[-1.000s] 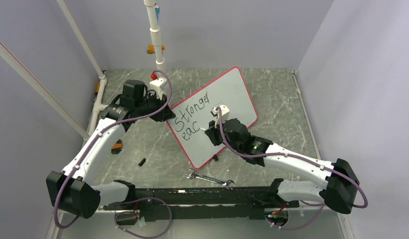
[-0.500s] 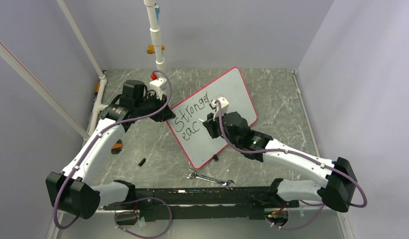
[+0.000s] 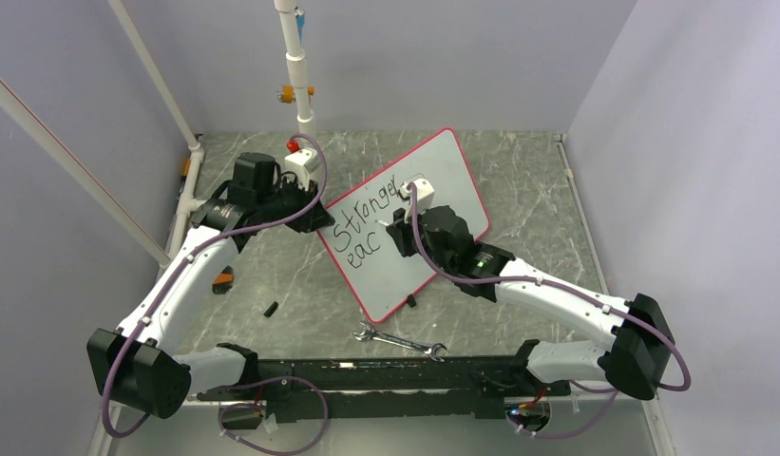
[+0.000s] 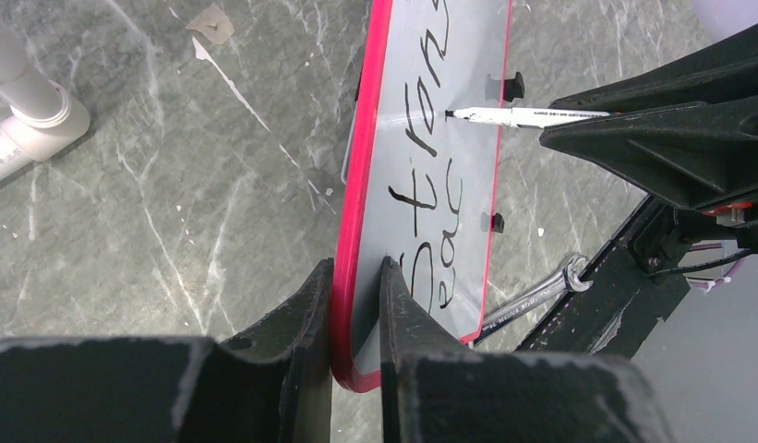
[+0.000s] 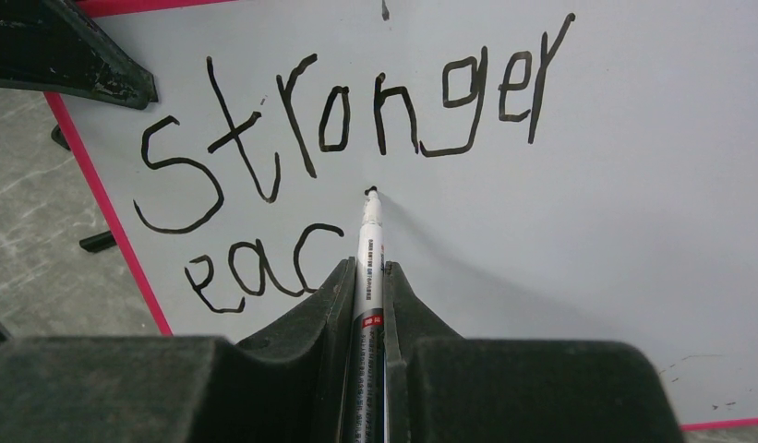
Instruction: Write a sentence on the whiteboard
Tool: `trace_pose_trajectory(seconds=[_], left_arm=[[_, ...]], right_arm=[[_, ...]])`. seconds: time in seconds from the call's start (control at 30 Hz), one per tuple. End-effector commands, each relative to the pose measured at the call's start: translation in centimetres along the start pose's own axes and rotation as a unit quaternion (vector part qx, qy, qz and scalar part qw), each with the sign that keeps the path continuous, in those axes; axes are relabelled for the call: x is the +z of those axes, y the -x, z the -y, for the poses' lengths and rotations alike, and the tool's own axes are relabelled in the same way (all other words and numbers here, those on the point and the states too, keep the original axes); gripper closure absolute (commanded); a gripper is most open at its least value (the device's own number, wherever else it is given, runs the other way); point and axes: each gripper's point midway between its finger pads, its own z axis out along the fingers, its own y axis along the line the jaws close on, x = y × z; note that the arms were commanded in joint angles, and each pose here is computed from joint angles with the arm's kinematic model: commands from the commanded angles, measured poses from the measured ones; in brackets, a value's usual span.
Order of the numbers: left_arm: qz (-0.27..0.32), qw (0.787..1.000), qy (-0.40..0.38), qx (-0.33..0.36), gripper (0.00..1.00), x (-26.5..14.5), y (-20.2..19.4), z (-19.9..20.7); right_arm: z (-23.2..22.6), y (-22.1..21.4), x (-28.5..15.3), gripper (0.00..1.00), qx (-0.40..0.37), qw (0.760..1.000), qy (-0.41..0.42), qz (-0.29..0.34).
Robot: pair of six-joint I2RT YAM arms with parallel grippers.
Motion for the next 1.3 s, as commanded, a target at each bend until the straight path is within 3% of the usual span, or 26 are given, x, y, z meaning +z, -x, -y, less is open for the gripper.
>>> trace_pose_trajectory(seconds=[0.0,0.77,1.27], left_arm=[[0.035,0.992,0.099,0.065,1.00,-1.3,1.9,-3.6],[0.035,0.992,0.099,0.064,1.00,-1.3,1.9,-3.6],[0.034,0.992,0.099,0.064,1.00,-1.3,1.8,-3.7]], right_arm=[[-0.1,1.8,0.3,1.00,0.006,1.000,0.002,0.026],[0.2,-5.2,-1.4,1.00,0.038,0.998,0.017,-0.039],[0.1,-4.1,-1.7,1.00,0.044,0.999,0.017,-0.024]])
